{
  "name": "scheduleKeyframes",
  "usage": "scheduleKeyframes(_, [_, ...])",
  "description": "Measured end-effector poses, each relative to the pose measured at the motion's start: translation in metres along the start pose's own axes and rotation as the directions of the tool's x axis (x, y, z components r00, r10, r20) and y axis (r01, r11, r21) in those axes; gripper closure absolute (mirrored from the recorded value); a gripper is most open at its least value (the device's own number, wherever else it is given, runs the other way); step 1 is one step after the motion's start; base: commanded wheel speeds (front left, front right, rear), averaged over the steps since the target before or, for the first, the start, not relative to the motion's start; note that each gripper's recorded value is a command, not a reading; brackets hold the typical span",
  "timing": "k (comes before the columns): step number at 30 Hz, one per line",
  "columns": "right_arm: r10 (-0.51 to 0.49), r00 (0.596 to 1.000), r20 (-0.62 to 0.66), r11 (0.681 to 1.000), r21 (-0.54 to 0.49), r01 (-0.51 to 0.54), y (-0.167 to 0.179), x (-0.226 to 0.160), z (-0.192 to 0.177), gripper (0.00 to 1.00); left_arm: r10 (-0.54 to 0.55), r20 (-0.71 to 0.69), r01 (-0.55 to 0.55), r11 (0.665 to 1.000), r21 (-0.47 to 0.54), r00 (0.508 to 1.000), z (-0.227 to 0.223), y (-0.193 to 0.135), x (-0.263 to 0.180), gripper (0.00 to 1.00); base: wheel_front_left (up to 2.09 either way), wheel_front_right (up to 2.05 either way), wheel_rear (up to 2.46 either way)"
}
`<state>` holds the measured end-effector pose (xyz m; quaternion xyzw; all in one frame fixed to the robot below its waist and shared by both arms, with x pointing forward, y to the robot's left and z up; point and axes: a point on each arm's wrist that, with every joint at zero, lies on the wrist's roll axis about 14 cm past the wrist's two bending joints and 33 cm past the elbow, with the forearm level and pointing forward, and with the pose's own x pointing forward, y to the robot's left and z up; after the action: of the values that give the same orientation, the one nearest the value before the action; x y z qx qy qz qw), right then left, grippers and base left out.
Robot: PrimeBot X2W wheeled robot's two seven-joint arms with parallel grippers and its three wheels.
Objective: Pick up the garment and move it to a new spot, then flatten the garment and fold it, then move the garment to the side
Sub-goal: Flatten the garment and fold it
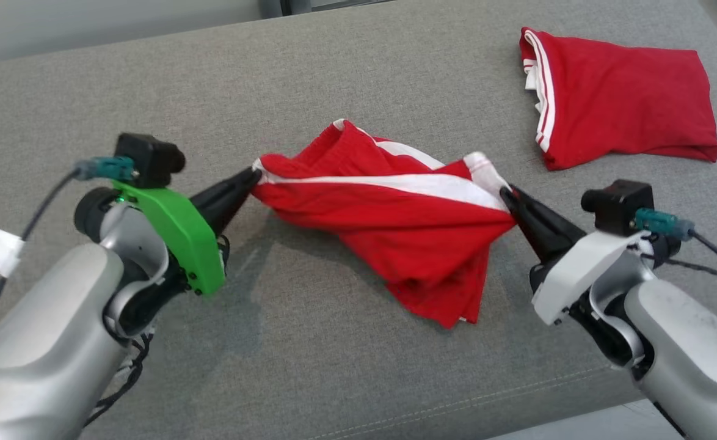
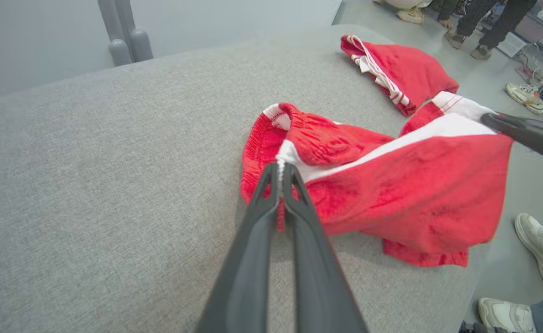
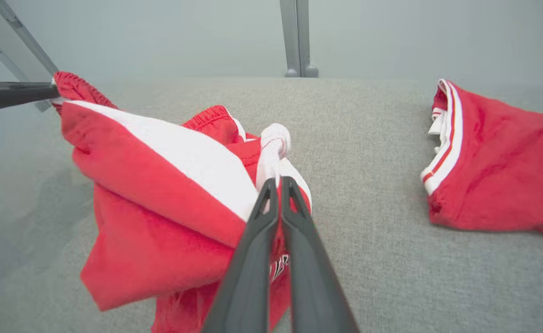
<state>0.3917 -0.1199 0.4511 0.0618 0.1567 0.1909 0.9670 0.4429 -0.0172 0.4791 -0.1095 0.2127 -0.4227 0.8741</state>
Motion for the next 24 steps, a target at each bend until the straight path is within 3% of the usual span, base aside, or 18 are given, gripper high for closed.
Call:
scheduleKeyframes(4, [0.012,0.992,0.127,0.999,-0.035,-0.007,-0.003,0.013,0.049,1.0,0.055,0.11,-0.047,0.996,-0.072,0.992,0.037,0.022,-0.013,1.0,0.0,0.0,0.0])
scheduleKeyframes(8, [0.008,0.977,0.213,0.998,0.064,-0.022,0.0,0.019,0.075,1.0,0.068,0.191,-0.049,0.993,-0.104,0.979,0.062,0.025,-0.024,1.0,0.0,0.0,0.0])
scheduleKeyframes(11, [-0.014,0.988,0.155,0.994,0.11,-0.003,-0.002,0.018,0.051,1.0,0.071,0.205,-0.047,0.992,-0.121,0.976,0.064,0.024,-0.032,1.0,0.0,0.0,0.0])
scheduleKeyframes(15, [-0.065,0.998,0.008,0.973,0.221,0.062,0.001,0.005,-0.011,1.0,0.092,0.172,-0.058,0.979,-0.194,0.981,0.035,0.023,-0.04,1.0,0.0,0.0,0.0])
scheduleKeyframes(16, [-0.059,0.997,-0.051,0.959,0.276,0.071,0.012,-0.001,-0.037,0.84,0.123,0.141,-0.085,0.966,-0.246,0.982,0.013,0.027,-0.044,1.0,0.0,0.0,0.0])
scheduleKeyframes(19, [-0.05,0.993,-0.111,0.945,0.317,0.083,0.025,-0.011,-0.062,0.55,0.146,0.118,-0.106,0.951,-0.29,0.982,-0.008,0.027,-0.049,1.0,0.0,0.0,0.0])
scheduleKeyframes(20, [-0.049,0.991,-0.123,0.944,0.319,0.086,0.026,-0.014,-0.066,0.24,0.142,0.114,-0.103,0.949,-0.298,0.983,-0.013,0.025,-0.05,1.0,0.0,0.0,0.0])
scheduleKeyframes(21, [-0.05,0.99,-0.134,0.945,0.315,0.09,0.026,-0.016,-0.07,0.01,0.144,0.112,-0.103,0.946,-0.308,0.983,-0.017,0.024,-0.05,1.0,0.0,0.0,0.0])
scheduleKeyframes(24, [-0.062,0.986,-0.153,0.958,0.267,0.102,0.017,-0.024,-0.075,0.0,0.132,0.089,-0.097,0.942,-0.321,0.987,-0.029,0.016,-0.052,1.0,0.0,0.0,0.0])
